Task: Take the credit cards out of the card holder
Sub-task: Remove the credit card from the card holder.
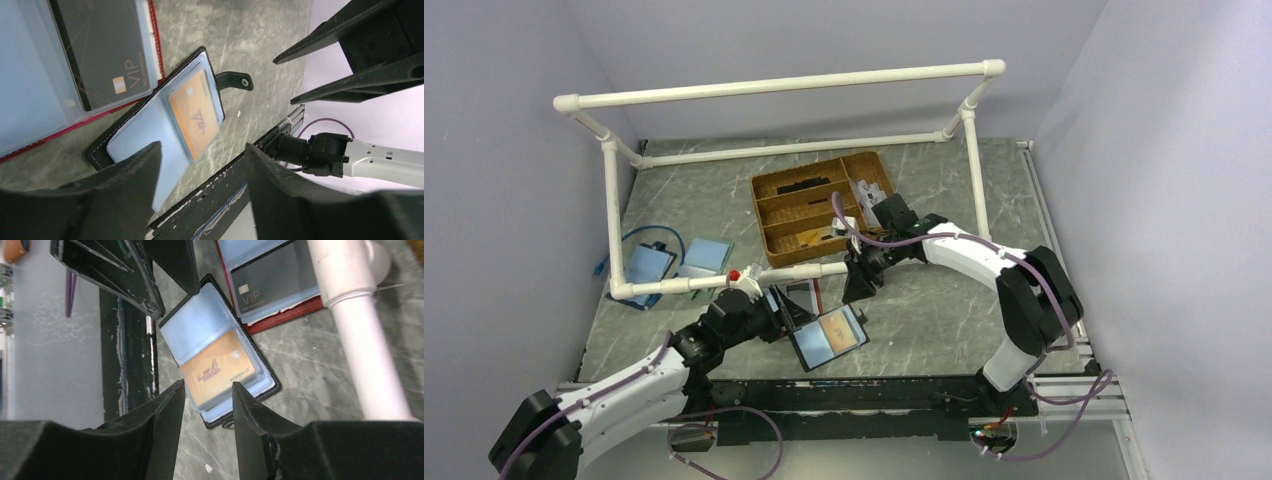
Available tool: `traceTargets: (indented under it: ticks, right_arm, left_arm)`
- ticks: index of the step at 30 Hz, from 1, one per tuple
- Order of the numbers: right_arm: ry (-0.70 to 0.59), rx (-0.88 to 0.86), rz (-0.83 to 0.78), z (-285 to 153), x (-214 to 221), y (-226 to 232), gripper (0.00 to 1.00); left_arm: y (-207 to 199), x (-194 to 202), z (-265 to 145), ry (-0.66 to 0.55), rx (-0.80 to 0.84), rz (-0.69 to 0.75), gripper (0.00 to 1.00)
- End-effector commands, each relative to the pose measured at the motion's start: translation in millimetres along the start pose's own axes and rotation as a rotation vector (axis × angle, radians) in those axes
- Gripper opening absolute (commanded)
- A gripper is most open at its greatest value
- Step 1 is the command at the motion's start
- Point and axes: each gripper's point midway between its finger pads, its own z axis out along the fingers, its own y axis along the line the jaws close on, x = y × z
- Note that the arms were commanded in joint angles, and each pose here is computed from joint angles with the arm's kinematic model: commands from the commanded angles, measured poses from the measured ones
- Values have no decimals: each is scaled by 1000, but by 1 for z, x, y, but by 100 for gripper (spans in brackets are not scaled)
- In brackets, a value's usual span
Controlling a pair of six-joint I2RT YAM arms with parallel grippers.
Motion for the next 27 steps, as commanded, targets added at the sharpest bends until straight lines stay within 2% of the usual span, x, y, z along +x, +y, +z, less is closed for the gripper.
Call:
traceTargets:
  ticks: [1, 11, 22, 27]
  right_arm:
    - [-7, -70, 68, 17, -1, 8, 42]
    - [115, 48, 186, 30, 25, -20, 41]
    - [212, 50, 234, 41, 45, -23, 40]
    - [227, 71, 242, 42, 48, -27, 40]
  left_arm:
    - [-14, 1, 6, 24, 47, -21, 60]
    - [-5, 11, 27, 92, 14, -34, 55]
    - [0, 22, 42, 142, -12, -21, 47]
    - [5, 24, 44, 143, -40, -21, 47]
